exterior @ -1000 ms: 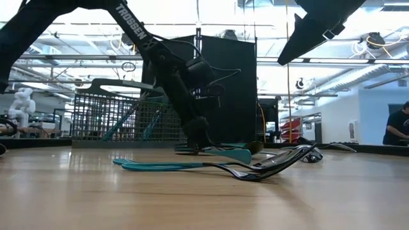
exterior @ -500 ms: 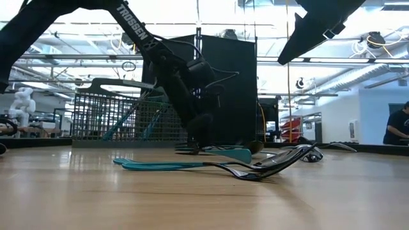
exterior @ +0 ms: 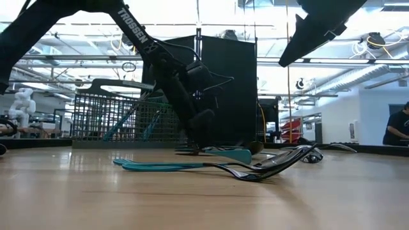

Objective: Sort silverware
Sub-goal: Put the blue fork in the silverware rack

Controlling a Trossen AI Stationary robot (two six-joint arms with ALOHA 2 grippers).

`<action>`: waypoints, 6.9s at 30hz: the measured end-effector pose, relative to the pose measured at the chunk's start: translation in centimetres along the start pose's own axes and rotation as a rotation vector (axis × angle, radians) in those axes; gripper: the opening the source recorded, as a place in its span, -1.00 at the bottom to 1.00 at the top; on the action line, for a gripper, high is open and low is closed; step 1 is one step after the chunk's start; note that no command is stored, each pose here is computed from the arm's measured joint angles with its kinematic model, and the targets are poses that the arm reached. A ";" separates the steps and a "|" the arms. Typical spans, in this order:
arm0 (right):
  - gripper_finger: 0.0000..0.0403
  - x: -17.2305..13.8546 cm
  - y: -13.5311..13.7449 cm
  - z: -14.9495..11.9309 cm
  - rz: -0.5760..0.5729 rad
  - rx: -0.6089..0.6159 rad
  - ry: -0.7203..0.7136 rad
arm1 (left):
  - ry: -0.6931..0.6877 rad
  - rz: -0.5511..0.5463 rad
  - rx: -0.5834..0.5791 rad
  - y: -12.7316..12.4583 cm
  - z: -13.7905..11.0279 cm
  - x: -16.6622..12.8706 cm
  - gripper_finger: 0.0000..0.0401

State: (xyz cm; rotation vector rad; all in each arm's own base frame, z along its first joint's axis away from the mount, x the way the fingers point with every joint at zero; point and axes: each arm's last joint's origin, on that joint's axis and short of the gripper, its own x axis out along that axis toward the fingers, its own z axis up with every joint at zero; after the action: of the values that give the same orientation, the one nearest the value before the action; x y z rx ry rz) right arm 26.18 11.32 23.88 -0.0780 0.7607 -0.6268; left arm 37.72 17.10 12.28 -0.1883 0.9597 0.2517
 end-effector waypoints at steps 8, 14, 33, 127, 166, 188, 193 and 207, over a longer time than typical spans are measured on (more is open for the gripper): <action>-1.00 0.0 0.0 0.0 0.013 0.000 0.012 | 0.006 -0.003 0.000 -0.1 0.0 0.0 -0.95; -1.00 0.0 0.1 0.0 0.014 0.003 0.010 | 0.057 -0.014 0.001 -0.5 -0.2 -0.3 -0.98; -1.00 0.0 0.1 0.1 0.020 0.012 0.004 | 0.445 -0.058 -0.034 -1.5 5.1 -8.1 -0.99; -1.00 -3.8 3.8 -0.9 0.334 0.122 -0.033 | -0.957 0.445 -0.312 3.1 -7.3 -18.7 -1.00; -1.00 -4.0 3.9 -0.8 0.302 0.082 -0.094 | -0.965 0.563 -0.115 2.1 -10.0 -17.6 -1.00; -1.00 -3.6 3.7 -0.5 0.290 0.058 -0.093 | -0.877 0.608 -0.143 2.4 -10.5 -16.2 -0.47; -1.00 -3.6 3.7 -0.5 0.290 0.058 -0.093 | -0.882 0.589 -0.132 2.1 -10.4 -16.2 -0.44; -1.00 -3.6 3.7 -0.5 0.289 0.058 -0.094 | -0.539 0.749 0.305 -0.6 -11.2 -14.5 -0.44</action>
State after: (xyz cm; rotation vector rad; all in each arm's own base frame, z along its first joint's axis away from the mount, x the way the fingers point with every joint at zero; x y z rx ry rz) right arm 25.68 16.39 24.68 0.0549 0.6477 -0.3669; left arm 21.18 11.66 18.06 0.5144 0.4820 0.7918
